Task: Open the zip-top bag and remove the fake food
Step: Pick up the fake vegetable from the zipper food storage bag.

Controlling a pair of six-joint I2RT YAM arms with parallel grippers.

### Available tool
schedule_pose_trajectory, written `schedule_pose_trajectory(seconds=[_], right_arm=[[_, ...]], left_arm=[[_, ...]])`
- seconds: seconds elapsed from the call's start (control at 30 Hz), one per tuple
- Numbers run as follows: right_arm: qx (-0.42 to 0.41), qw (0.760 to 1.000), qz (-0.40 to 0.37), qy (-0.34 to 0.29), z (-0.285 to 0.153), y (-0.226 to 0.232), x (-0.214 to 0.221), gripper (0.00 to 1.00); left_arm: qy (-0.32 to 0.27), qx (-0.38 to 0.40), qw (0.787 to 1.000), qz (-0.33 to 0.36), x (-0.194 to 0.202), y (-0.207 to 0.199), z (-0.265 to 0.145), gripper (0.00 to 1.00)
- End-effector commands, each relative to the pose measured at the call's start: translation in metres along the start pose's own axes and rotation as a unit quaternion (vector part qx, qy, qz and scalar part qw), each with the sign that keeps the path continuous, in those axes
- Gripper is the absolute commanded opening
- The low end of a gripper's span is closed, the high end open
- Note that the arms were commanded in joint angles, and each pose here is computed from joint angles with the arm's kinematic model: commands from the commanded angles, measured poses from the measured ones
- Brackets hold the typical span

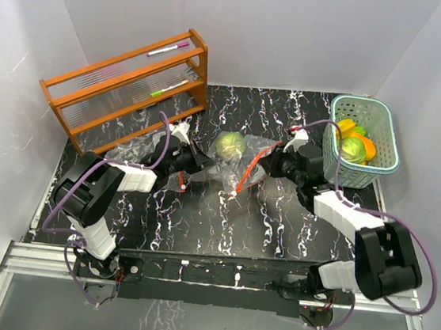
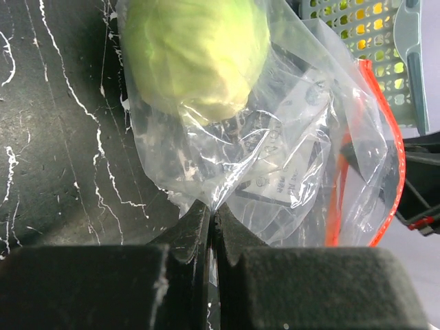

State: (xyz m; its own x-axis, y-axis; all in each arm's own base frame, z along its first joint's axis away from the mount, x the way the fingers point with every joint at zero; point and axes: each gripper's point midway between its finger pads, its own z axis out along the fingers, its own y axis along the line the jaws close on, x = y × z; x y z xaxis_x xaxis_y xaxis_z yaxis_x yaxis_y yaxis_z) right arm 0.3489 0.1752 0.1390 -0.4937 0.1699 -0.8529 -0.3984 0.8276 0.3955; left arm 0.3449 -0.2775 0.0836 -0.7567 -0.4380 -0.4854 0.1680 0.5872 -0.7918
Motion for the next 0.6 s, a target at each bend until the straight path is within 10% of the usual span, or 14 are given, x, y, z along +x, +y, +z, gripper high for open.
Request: schedule_pose_trajectory(seconds=[0.0, 0.27, 0.43, 0.57], right_arm=[[-0.075, 0.996, -0.001, -0.054, 0.028, 0.035, -0.035, 0.13], [-0.109, 0.993, 0.021, -0.047, 0.07, 0.041, -0.021, 0.14], [-0.102, 0.993, 0.012, -0.056, 0.084, 0.035, -0.024, 0.14], [-0.108, 0.993, 0.008, -0.055, 0.091, 0.034, -0.019, 0.14]], left_arm=[[-0.007, 0.028, 1.0, 0.006, -0.004, -0.023, 0.003, 0.0], [0.034, 0.035, 0.999, 0.023, 0.041, -0.041, 0.011, 0.02], [0.018, 0.012, 0.998, 0.06, 0.033, -0.033, -0.004, 0.42], [-0.025, -0.015, 0.992, 0.124, -0.004, -0.04, -0.022, 0.51]])
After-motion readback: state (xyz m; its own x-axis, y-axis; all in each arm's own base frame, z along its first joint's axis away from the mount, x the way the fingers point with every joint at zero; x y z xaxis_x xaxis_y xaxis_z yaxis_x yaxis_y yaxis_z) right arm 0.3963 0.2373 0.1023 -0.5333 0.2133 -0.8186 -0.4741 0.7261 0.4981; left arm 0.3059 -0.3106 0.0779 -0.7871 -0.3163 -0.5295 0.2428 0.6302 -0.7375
